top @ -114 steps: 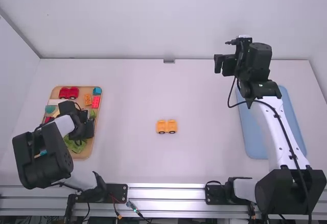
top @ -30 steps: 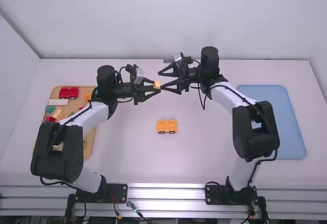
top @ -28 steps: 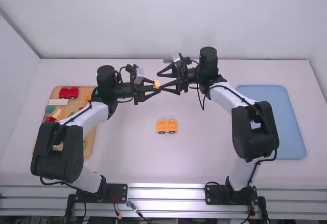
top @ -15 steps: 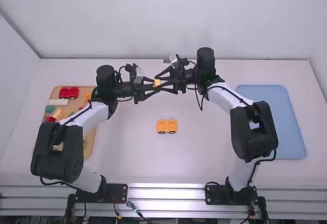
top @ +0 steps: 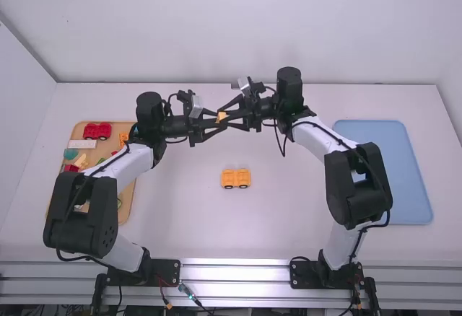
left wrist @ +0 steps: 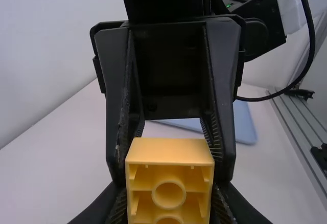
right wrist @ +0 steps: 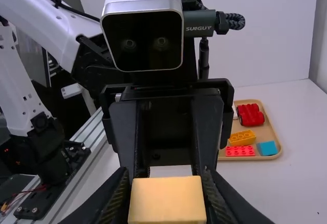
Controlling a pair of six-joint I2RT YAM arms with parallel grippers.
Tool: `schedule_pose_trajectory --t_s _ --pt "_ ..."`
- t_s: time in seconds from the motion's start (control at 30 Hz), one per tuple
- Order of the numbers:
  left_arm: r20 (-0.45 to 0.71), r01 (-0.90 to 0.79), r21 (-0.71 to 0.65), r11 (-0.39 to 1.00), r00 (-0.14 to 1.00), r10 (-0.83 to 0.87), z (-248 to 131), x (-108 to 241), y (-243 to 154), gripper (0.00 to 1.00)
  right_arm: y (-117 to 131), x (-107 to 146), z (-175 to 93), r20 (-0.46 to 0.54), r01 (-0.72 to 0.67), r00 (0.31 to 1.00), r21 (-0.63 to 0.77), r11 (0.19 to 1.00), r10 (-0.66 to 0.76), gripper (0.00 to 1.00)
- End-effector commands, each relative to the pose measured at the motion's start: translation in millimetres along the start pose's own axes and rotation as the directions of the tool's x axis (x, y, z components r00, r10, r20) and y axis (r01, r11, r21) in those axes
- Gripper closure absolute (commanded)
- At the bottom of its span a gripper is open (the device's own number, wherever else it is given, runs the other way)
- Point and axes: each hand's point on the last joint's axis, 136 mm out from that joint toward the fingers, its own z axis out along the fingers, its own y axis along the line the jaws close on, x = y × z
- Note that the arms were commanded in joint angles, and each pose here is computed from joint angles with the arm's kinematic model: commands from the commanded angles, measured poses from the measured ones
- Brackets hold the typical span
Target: Assemble lego blocks to make yellow taxi
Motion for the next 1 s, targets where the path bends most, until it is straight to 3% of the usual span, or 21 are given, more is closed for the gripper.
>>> schedule_pose_trajectory --t_s 0.0,0.27,0.4,0.5,0.53,0.57,0.7,0.83,0.97 --pt "-0.002 0.0 0.011 1.0 1.0 0.0 2.1 2.5 -3.4 0.82 5.1 -8.9 4.4 0.002 0.029 1.0 -0.035 0.999 -0.029 0.65" --pt "-0.002 0.0 0.01 1.0 1.0 0.0 2.0 2.4 -3.3 0.77 5.2 -8.9 4.2 0.002 0.026 1.0 -0.036 0.999 -0.026 0.74" --pt "-0.002 0.0 0.011 1.0 1.0 0.0 2.1 2.5 -3.4 0.66 5.1 -8.9 4.2 0.002 0.027 1.0 -0.036 0.999 -0.027 0.75" --pt "-0.002 0.0 0.01 1.0 1.0 0.0 2.0 2.4 -3.3 0.21 5.0 -8.9 4.2 0.002 0.028 1.0 -0.035 0.999 -0.028 0.75" --pt "-0.002 0.0 0.01 1.0 1.0 0.0 2.0 2.4 -3.3 0.21 5.0 -8.9 4.2 0.002 0.028 1.0 -0.035 0.999 -0.028 0.75" --pt "-0.002 0.0 0.011 1.0 1.0 0.0 2.0 2.5 -3.5 0.01 3.7 -8.9 4.3 0.002 0.026 1.0 -0.028 0.999 -0.026 0.75" --pt "-0.008 0.018 0.011 1.0 1.0 -0.018 2.0 4.8 -3.6 0.01 -6.9 -8.8 2.7 0.0 0.016 1.0 0.034 0.999 -0.016 0.77" --pt "-0.029 0.077 -0.02 0.997 0.997 -0.077 -1.5 13.4 1.9 0.01 -41.9 -7.4 -12.3 0.015 -0.077 0.997 0.233 0.969 0.076 0.85" --pt "-0.07 0.137 -0.143 0.98 0.987 -0.148 -7.0 30.8 21.1 0.01 -64.8 -3.3 -31.1 0.022 -0.125 0.992 0.386 0.914 0.126 0.86"
